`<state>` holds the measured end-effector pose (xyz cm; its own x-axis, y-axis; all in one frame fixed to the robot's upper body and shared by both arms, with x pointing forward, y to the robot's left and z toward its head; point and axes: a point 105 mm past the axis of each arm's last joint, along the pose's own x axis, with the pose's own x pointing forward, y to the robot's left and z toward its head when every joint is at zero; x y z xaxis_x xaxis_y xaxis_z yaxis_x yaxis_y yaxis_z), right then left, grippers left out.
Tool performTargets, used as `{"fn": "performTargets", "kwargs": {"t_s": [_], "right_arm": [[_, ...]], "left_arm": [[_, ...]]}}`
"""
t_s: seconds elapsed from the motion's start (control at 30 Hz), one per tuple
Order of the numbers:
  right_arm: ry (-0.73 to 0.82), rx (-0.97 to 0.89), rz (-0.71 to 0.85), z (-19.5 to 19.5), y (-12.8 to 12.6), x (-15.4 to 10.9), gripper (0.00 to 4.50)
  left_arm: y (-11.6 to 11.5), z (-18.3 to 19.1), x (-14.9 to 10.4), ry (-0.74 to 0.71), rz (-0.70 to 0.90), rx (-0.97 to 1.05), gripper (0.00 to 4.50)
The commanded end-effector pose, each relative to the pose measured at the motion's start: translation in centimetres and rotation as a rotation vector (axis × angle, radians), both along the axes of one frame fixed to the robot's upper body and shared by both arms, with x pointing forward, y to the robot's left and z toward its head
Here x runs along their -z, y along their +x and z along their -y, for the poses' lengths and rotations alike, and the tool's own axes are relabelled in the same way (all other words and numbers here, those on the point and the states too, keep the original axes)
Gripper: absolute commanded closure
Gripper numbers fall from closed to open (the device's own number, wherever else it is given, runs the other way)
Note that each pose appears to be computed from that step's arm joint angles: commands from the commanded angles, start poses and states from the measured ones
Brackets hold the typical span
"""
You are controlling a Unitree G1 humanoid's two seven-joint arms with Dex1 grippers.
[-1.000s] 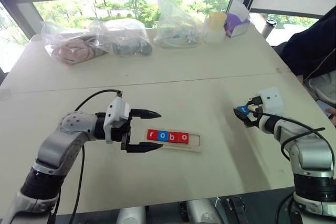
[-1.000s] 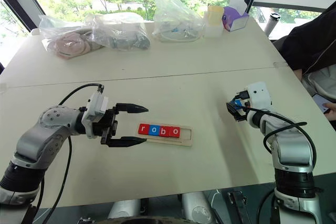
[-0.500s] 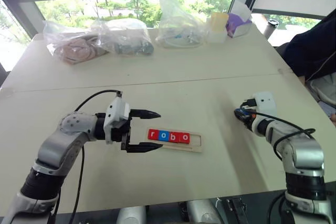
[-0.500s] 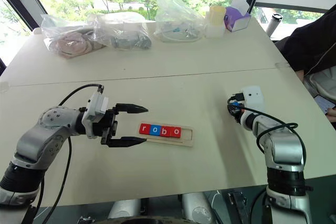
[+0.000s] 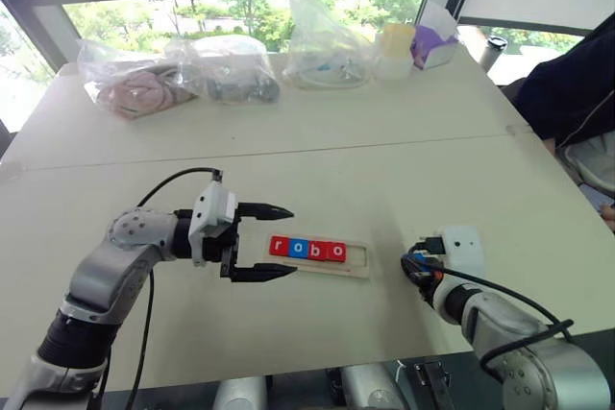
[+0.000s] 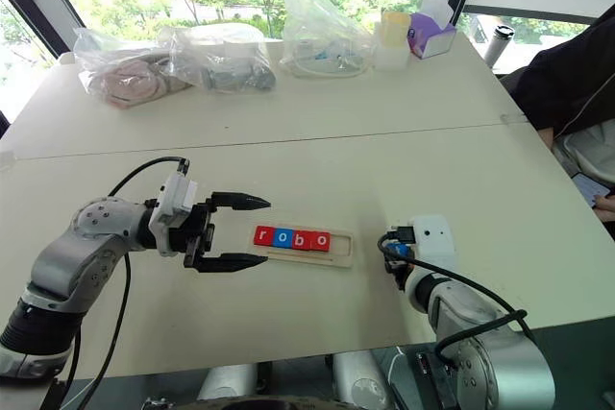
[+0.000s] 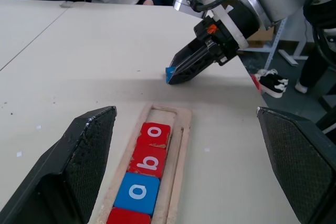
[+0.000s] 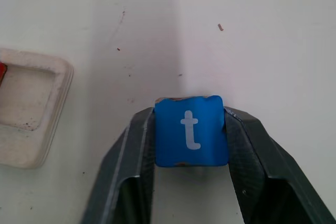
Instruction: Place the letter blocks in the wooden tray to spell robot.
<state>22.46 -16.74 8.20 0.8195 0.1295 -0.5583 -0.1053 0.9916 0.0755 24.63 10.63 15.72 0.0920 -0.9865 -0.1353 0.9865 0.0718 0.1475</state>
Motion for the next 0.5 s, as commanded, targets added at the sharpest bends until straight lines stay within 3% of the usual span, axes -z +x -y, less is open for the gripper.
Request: {"fn": "performTargets", "kwargs": {"t_s": [0.03, 0.07, 0.23, 0.33, 0.5], "right_arm": [[-0.017, -0.100, 0.037, -0.3, 0.2, -1.0, 0.85], [-0.050, -0.187, 0.070, -0.4, 0.4, -1.8, 0.40], [-0.163, -0.535, 0.185, 0.5, 1.0, -4.3, 0.40], [-0.213, -0.750, 0.195, 1.3, 0.9, -4.4, 0.40], [-0.207, -0.948, 0.135, 4.3, 2.4, -3.0, 0.40]], "left_arm": [[-0.1, 0.3, -0.4, -0.001, 0.029, 0.014, 0.00], [-0.1, 0.2, -0.4, -0.002, 0.029, 0.014, 0.00], [0.0, 0.4, -0.5, -0.003, 0.028, 0.014, 0.00], [0.0, 0.5, -0.5, -0.007, 0.028, 0.013, 0.00], [0.0, 0.7, -0.7, -0.011, 0.032, 0.015, 0.00]]}}
